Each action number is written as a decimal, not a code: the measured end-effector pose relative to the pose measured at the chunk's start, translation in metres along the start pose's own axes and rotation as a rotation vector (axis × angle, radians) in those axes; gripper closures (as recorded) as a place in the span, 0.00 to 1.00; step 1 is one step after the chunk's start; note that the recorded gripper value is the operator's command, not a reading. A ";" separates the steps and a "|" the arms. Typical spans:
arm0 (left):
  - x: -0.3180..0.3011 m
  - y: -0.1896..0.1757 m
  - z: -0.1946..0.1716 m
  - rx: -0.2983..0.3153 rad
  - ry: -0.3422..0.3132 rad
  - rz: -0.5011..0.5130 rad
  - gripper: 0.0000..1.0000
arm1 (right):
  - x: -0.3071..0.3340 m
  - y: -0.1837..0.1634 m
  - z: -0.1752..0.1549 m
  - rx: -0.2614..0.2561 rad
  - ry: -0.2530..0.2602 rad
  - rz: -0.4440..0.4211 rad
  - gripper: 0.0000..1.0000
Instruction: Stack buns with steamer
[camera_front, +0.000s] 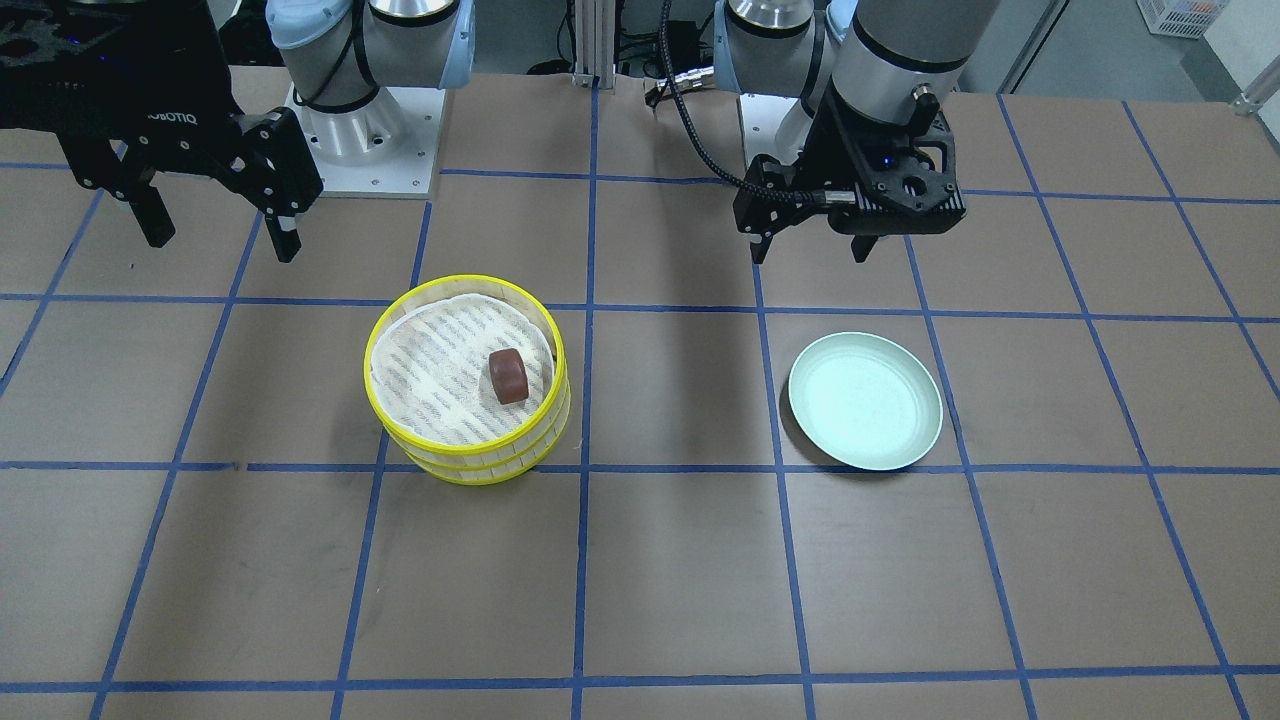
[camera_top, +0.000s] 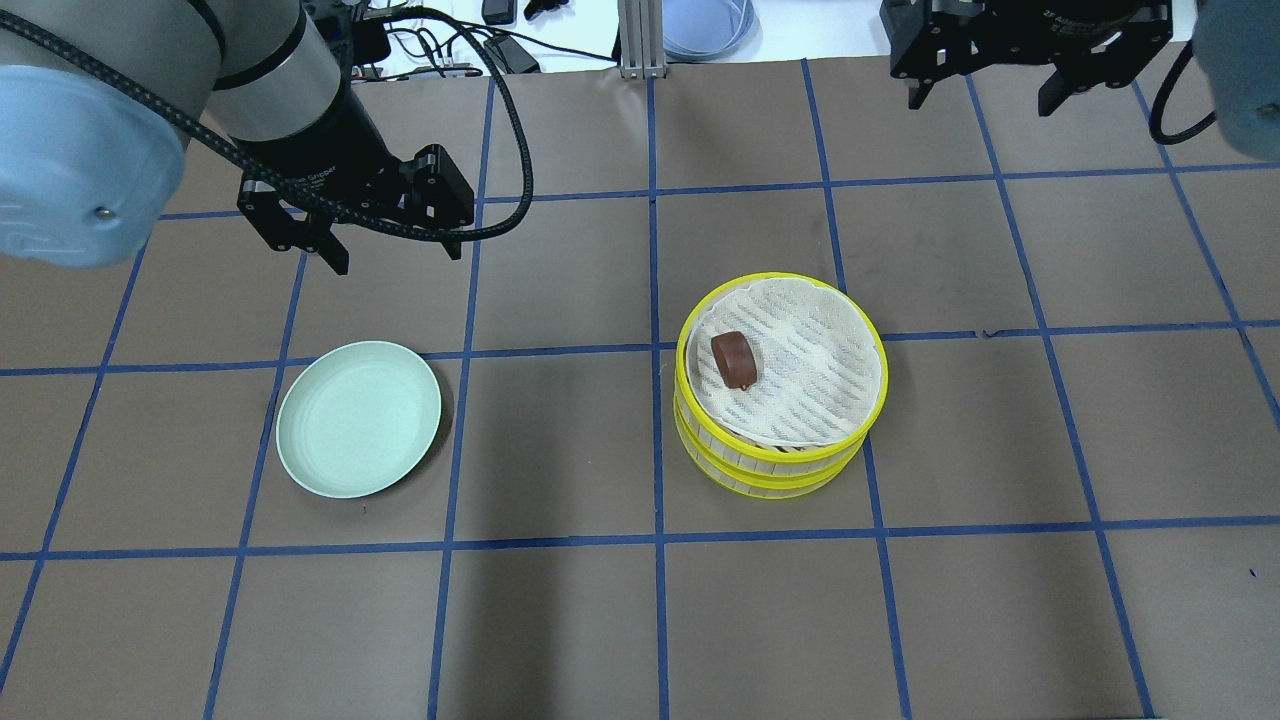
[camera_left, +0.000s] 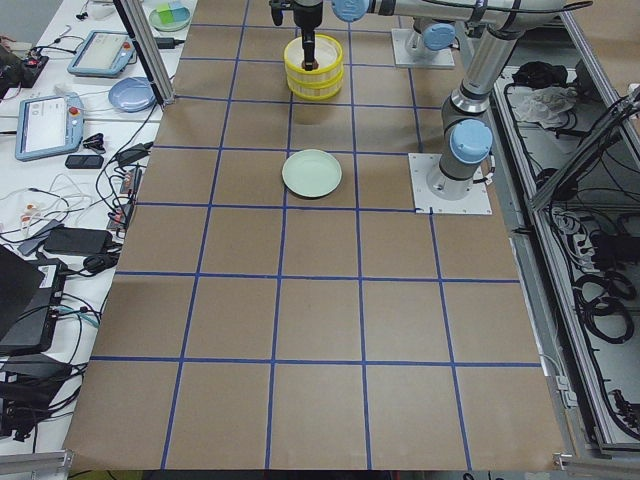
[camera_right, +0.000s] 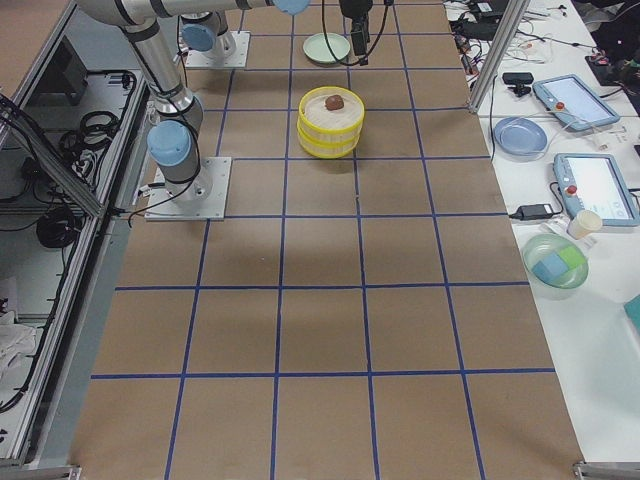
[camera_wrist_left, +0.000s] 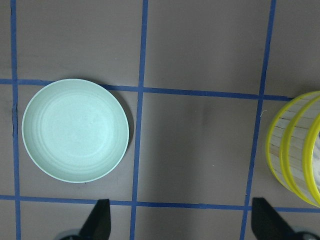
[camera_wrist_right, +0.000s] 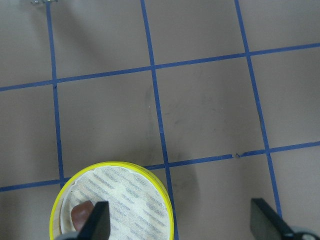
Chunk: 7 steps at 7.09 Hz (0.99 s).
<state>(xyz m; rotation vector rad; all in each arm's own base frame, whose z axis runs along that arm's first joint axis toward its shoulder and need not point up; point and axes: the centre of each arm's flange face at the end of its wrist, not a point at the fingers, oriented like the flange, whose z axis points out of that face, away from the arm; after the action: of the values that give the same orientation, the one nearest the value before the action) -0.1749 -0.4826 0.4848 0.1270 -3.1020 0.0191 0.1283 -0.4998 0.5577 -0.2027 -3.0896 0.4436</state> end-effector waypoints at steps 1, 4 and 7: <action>-0.001 -0.005 0.008 0.009 -0.001 -0.001 0.00 | 0.000 0.000 0.001 -0.006 0.001 -0.001 0.00; -0.006 -0.011 0.027 0.018 -0.043 -0.001 0.00 | 0.001 0.008 0.008 -0.056 0.007 -0.003 0.00; -0.007 -0.018 0.043 -0.002 -0.066 0.000 0.00 | 0.001 0.016 0.011 -0.113 0.013 -0.007 0.00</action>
<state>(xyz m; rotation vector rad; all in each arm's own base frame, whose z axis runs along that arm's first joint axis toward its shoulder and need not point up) -0.1677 -0.5004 0.4416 0.1305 -3.1674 0.0119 0.1290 -0.4876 0.5424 -0.1949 -3.1041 0.2664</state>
